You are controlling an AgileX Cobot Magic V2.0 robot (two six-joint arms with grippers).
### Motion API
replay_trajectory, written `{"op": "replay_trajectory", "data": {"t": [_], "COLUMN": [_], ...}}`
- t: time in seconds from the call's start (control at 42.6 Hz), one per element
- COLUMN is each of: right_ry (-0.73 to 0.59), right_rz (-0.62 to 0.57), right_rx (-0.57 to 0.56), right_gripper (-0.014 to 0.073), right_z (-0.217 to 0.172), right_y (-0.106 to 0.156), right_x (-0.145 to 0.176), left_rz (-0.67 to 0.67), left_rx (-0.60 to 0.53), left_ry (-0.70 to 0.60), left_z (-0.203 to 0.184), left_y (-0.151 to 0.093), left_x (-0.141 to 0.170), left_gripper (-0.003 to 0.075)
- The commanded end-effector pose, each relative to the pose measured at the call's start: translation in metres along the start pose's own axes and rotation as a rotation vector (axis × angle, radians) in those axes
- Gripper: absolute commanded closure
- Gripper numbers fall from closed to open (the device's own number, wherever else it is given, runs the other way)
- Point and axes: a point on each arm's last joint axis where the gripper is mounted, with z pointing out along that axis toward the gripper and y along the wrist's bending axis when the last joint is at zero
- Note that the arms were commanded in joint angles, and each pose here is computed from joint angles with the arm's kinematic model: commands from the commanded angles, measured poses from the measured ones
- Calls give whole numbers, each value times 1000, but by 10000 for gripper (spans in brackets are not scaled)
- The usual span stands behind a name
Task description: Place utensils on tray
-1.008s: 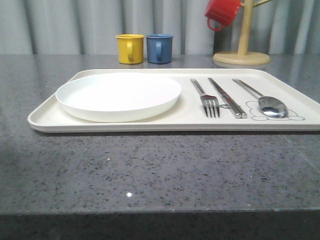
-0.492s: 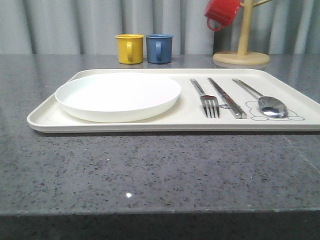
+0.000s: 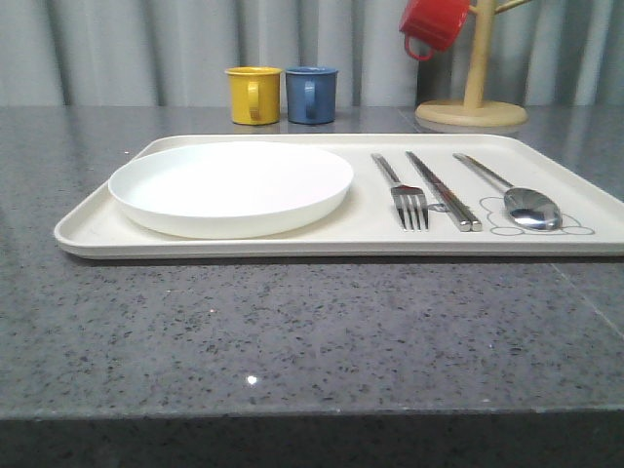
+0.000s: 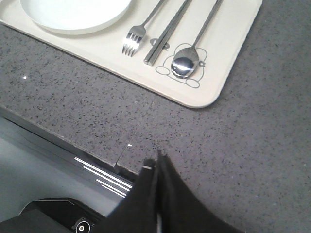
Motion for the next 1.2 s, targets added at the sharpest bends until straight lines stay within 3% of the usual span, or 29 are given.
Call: {"op": "replay_trajectory", "data": {"t": [0.0, 1.173], "right_ry": [-71, -69], "right_rz": [-3, -3], "right_rx": [3, 3], "right_gripper": [662, 662], "right_z": [-3, -3], "right_y": [0, 0], "right_x": [-10, -10], "left_rz": [-29, -25], "left_rx": [-30, -72], "left_ry": [-162, -195], "left_z": [-2, -6], "left_y": [2, 4], "left_x": [-11, -5], "left_gripper": [741, 741]}}
